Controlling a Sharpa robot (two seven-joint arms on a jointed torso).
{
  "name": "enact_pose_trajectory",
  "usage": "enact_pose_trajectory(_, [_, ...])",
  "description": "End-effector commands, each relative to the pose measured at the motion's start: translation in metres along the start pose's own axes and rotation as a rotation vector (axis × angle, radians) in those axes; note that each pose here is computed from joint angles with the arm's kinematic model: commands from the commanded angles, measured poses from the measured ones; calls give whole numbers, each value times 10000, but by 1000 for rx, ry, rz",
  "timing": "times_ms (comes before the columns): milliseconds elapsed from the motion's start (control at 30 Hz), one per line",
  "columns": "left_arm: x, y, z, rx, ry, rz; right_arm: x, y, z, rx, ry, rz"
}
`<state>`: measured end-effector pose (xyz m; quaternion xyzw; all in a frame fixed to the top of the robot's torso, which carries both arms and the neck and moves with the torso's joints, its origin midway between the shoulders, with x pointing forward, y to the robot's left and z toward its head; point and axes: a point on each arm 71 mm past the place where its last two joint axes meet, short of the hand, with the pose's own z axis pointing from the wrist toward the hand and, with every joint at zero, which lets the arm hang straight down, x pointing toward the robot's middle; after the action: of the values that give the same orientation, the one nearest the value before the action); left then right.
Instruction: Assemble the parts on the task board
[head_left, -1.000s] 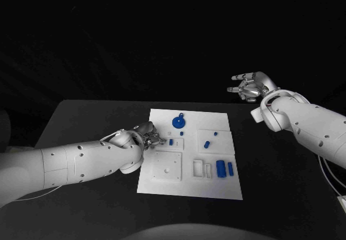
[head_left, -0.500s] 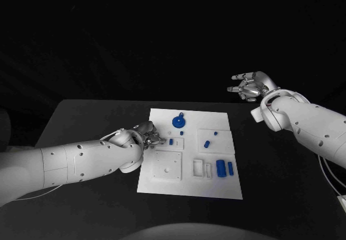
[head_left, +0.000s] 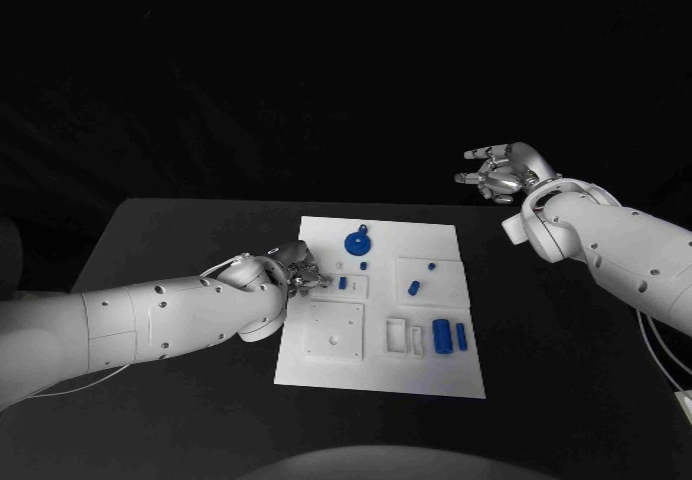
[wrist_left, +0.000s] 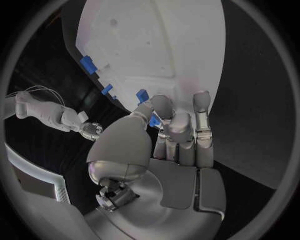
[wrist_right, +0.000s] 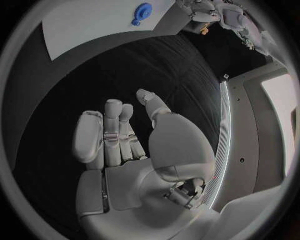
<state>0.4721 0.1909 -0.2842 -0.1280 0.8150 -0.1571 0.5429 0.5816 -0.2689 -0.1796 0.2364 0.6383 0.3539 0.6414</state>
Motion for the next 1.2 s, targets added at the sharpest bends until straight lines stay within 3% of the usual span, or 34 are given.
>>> enact_pose_trajectory(33, [152, 151, -13, -81, 101, 43, 13, 7, 0, -8, 15, -4])
enact_pose_trajectory(433, [162, 160, -7, -90, 118, 53, 10, 5, -1, -8, 14, -4])
enact_pose_trajectory(1200, [188, 84, 14, -66, 120, 52, 13, 6, -1, -7, 14, -4])
